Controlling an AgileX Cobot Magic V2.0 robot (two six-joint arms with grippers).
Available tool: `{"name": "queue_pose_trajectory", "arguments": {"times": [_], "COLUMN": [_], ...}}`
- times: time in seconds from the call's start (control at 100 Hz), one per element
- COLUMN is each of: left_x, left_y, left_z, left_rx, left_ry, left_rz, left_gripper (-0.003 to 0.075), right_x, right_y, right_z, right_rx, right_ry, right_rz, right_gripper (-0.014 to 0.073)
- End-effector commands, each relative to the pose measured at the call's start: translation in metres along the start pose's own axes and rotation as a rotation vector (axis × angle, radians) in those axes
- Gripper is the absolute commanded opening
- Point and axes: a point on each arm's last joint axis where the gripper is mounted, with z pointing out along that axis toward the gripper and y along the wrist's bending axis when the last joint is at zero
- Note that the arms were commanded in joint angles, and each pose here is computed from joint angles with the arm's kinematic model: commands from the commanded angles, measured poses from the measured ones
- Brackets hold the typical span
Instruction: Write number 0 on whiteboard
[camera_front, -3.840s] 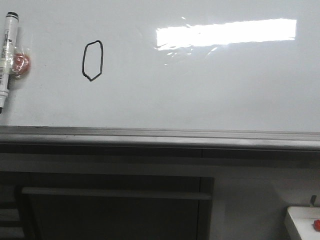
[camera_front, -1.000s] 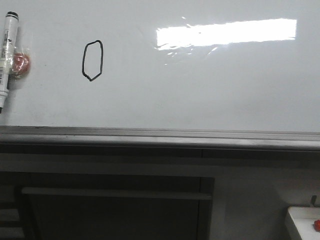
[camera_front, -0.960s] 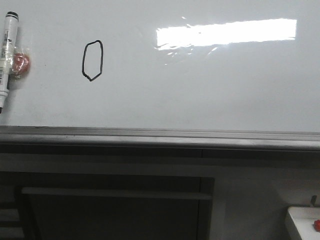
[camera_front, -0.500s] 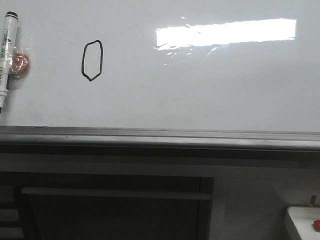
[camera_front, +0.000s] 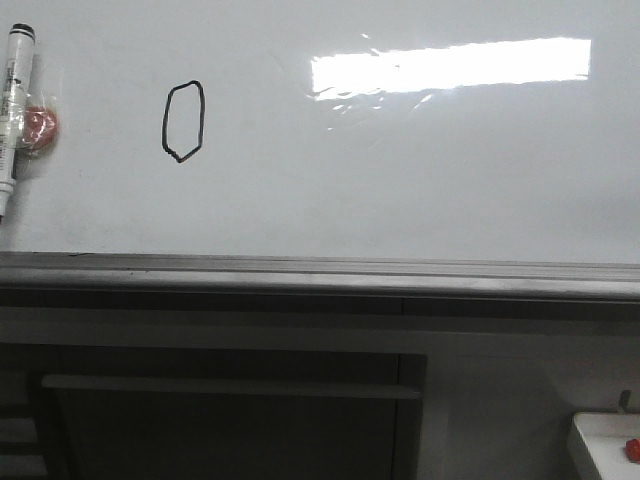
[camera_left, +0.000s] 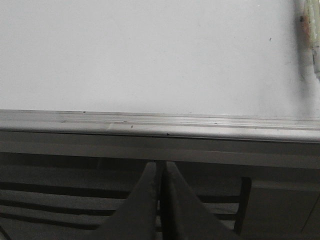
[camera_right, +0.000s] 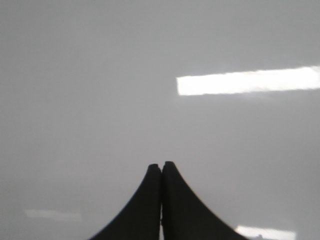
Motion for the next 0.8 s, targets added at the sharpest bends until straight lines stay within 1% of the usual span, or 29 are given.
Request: {"name": "queue_pose_trajectory", "arguments": {"times": [0.0,0.08,0.22,0.43,0.46,0.48,0.63,0.79], "left_x": [-0.004,-0.004,-0.004,-0.004,-0.004,-0.004,-0.004,-0.004], "left_y": [0.0,0.0,0.0,0.0,0.0,0.0,0.0,0.0], "left_z": [-0.001,-0.001,-0.001,-0.001,-0.001,-0.001,-0.001,-0.001], "left_rx": [-0.002,-0.002,-0.002,-0.002,-0.002,-0.002,-0.002,-0.002], "left_ry": [-0.09,-0.09,-0.09,-0.09,-0.09,-0.09,-0.09,-0.09], "left_rz": [0.001,0.001,0.001,0.001,0.001,0.001,0.001,0.001], "left_gripper": [-0.002,-0.002,-0.002,-0.002,-0.002,-0.002,-0.002,-0.002], "right_x": [-0.008,-0.002,0.016,0.06,0.065,0.068,0.08,0.08], "right_y": [-0.005,-0.009,-0.011,-0.011,-0.011,-0.011,-0.011,-0.011], "right_z": [-0.004,-0.009,-0.016,-0.023,-0.023,-0.024,-0.028,-0.028], "right_rx": [0.076,0.143,0.2,0.206,0.207,0.209,0.217,0.217], "right_ry": [-0.028,0.011,0.087,0.167,0.187,0.229,0.368,0.369], "right_rz": [-0.002,-0.007,-0.007,0.051,0.061,0.066,0.079,0.079], "right_gripper": [-0.006,-0.006,-0.006,-0.006,-0.006,-0.006,-0.006,-0.006]}}
